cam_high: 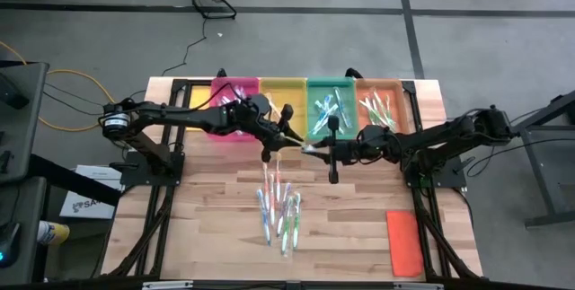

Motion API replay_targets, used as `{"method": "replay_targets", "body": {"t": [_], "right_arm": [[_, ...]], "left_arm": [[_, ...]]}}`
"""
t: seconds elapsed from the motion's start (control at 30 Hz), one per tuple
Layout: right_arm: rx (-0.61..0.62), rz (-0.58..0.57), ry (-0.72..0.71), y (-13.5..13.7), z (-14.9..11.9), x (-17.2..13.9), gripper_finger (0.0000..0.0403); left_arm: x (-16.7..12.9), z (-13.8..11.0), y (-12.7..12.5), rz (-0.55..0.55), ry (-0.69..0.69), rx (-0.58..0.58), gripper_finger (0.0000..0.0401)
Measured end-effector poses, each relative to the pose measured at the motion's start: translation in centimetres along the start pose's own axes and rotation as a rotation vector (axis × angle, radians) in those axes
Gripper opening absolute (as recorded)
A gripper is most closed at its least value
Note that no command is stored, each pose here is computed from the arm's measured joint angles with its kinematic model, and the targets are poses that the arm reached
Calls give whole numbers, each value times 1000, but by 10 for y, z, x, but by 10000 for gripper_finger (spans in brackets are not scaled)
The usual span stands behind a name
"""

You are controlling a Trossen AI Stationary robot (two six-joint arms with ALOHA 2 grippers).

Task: Pick & Place Toothbrushes
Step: Put the green toothbrush into the orange bin

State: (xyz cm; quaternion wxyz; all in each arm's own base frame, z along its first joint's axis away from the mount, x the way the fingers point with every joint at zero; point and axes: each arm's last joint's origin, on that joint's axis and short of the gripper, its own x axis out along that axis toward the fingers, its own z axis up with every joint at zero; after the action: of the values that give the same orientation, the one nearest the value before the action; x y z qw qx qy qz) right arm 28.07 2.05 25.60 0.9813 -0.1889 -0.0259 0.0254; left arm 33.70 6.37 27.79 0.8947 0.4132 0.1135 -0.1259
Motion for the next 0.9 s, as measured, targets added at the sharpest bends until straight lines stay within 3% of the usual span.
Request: {"method": "replay_targets", "body": {"t": [0.17, 0.3, 0.53, 0.7, 0.9], "right_arm": [[46, 6, 52, 2, -5, 0, 15], [55, -72, 125, 1, -10, -1, 11], [112, -313, 287, -11, -5, -20, 12], [281, -447, 352, -39, 7, -44, 12], [452, -580, 575, -81, 14, -64, 12]], "left_arm": [[-1, -1, 2, 16, 22, 36, 123], [-5, -1, 3, 53, 114, 34, 147], [-22, 1, 3, 76, 274, 20, 144], [-34, 5, 3, 72, 319, 11, 137], [-48, 9, 4, 91, 388, 11, 121]]}}
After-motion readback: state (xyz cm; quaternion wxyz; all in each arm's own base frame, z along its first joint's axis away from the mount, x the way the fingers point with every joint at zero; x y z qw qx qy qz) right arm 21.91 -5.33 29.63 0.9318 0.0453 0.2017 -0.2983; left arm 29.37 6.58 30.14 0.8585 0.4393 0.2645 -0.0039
